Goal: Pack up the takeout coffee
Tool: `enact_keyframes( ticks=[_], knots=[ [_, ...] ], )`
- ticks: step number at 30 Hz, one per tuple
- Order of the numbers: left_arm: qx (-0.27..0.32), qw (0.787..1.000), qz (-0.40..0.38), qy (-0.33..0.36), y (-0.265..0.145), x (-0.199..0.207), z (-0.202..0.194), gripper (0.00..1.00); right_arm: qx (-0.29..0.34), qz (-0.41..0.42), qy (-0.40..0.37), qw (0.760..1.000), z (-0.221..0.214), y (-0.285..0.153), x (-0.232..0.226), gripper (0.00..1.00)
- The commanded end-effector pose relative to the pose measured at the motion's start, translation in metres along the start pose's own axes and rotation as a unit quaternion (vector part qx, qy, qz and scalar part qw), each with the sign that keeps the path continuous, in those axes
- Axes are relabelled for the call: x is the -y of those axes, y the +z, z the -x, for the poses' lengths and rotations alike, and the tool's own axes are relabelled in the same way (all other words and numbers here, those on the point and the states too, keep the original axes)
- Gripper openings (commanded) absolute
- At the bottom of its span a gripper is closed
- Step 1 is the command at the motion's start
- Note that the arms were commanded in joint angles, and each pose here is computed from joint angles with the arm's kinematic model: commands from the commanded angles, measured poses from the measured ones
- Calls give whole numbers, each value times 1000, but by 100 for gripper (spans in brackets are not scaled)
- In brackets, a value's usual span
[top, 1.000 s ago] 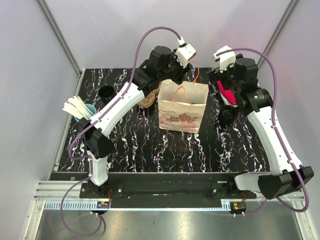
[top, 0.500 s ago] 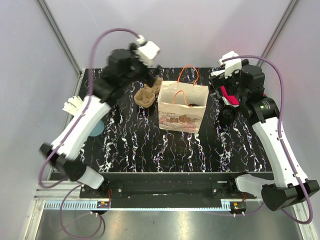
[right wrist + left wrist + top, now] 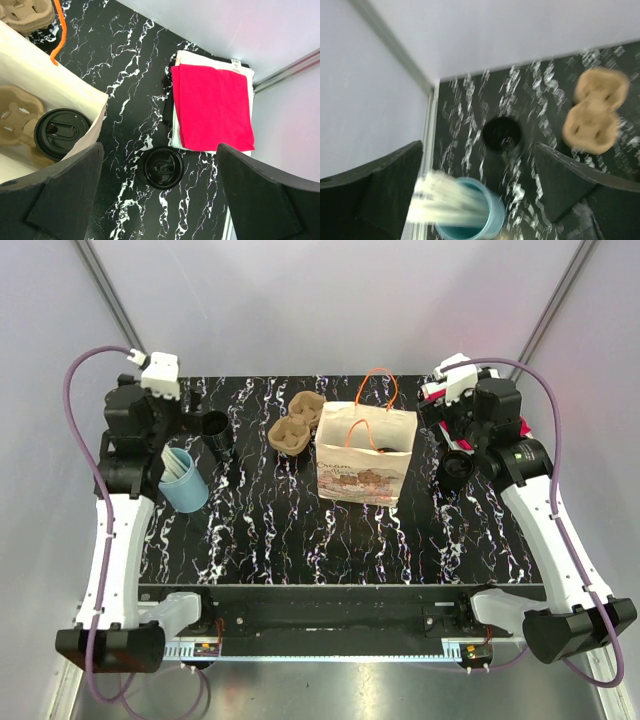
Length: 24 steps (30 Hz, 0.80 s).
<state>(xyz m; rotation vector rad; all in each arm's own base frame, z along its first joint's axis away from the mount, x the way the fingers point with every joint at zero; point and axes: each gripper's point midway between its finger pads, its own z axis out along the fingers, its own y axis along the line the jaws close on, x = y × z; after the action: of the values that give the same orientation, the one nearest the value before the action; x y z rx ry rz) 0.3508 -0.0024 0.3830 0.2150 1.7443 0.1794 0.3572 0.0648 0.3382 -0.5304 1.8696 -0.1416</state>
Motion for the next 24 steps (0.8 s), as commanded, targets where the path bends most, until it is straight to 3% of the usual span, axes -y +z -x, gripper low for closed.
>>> enact_keyframes(
  ticks=[1,8,11,19,24],
  knots=[
    [-26,998,-27,-47,0,-17,-30,99,19,9,16,1000,5,-6,-3,100],
    [-66,981,-107,-151,16,-46,-86,99,11,18,24,999,-4,3,-10,100],
    [-54,976,-127,-171,23,-56,-91,99,8,19,29,999,-6,5,-11,100],
    [-3,972,-184,-146,44,-64,-75,99,8,27,43,999,-8,4,-16,100],
    [7,952,-256,-168,60,-62,-70,99,6,19,42,999,-10,2,-14,100]
  ],
)
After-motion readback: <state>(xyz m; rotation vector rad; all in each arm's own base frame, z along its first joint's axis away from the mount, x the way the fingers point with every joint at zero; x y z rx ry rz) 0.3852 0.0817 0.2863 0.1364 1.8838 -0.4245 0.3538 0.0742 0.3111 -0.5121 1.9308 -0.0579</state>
